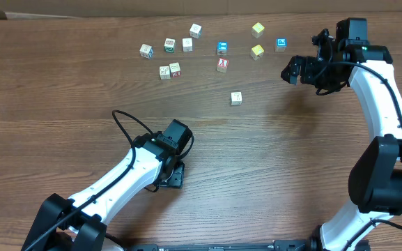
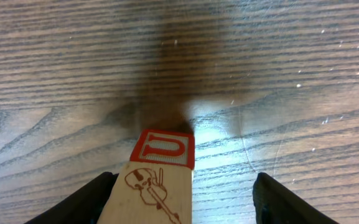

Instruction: Form a tower

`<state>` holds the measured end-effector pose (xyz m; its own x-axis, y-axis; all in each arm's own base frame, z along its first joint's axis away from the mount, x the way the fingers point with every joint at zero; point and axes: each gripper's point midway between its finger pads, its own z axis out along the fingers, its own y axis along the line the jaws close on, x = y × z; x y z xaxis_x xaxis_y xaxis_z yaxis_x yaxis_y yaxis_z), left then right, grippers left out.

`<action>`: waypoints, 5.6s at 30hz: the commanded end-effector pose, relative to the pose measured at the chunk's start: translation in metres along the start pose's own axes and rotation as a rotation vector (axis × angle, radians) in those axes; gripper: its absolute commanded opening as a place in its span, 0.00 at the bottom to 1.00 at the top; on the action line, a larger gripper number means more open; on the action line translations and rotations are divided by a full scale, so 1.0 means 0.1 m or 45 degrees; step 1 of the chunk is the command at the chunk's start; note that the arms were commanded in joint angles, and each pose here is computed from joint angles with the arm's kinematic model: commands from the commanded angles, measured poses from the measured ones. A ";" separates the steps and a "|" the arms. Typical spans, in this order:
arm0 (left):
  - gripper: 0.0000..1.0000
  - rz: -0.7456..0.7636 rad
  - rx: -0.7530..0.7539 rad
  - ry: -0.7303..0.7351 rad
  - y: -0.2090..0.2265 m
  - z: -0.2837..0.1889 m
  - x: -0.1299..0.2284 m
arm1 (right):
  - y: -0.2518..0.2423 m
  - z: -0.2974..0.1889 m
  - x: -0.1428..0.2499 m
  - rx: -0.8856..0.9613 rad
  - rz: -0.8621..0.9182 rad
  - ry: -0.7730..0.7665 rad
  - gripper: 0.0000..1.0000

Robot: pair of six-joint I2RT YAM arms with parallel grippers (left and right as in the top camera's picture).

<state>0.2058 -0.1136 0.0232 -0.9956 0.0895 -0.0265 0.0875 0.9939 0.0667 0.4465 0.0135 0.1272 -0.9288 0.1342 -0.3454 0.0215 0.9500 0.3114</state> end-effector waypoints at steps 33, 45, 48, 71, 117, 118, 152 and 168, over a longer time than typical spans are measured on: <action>0.31 -0.029 -0.039 -0.033 0.16 0.13 0.02 | 0.06 -0.15 -0.11 -0.004 -0.016 -0.064 1.00; 0.28 -0.080 0.007 -0.023 0.10 0.13 0.02 | 0.06 -0.15 -0.11 -0.004 -0.016 -0.064 1.00; 0.33 -0.079 0.012 -0.016 0.09 0.13 0.04 | 0.06 -0.15 -0.11 -0.004 -0.016 -0.064 1.00; 0.67 -0.076 0.017 -0.028 0.07 0.06 -0.02 | 0.06 -0.15 -0.11 -0.004 -0.016 -0.064 1.00; 0.05 -0.282 -0.067 -0.201 0.41 -0.99 -0.09 | 0.06 -0.15 -0.11 -0.004 -0.016 -0.064 1.00; 0.04 -0.295 -0.081 -0.185 0.45 -0.99 -0.06 | 0.06 -0.15 -0.11 -0.004 -0.016 -0.064 1.00; 0.04 -0.375 -0.006 -0.090 0.50 -0.53 0.06 | 0.06 -0.15 -0.11 -0.004 -0.016 -0.064 1.00; 0.04 -0.348 0.003 -0.097 0.48 -0.43 0.06 | 0.06 -0.15 -0.11 -0.004 -0.016 -0.064 1.00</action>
<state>0.2027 -0.0681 0.0686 -0.9759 -0.1862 -0.1139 -0.1931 0.9797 0.0531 0.4464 0.0134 0.1271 -0.9290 0.1338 -0.3452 0.0214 0.9502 0.3109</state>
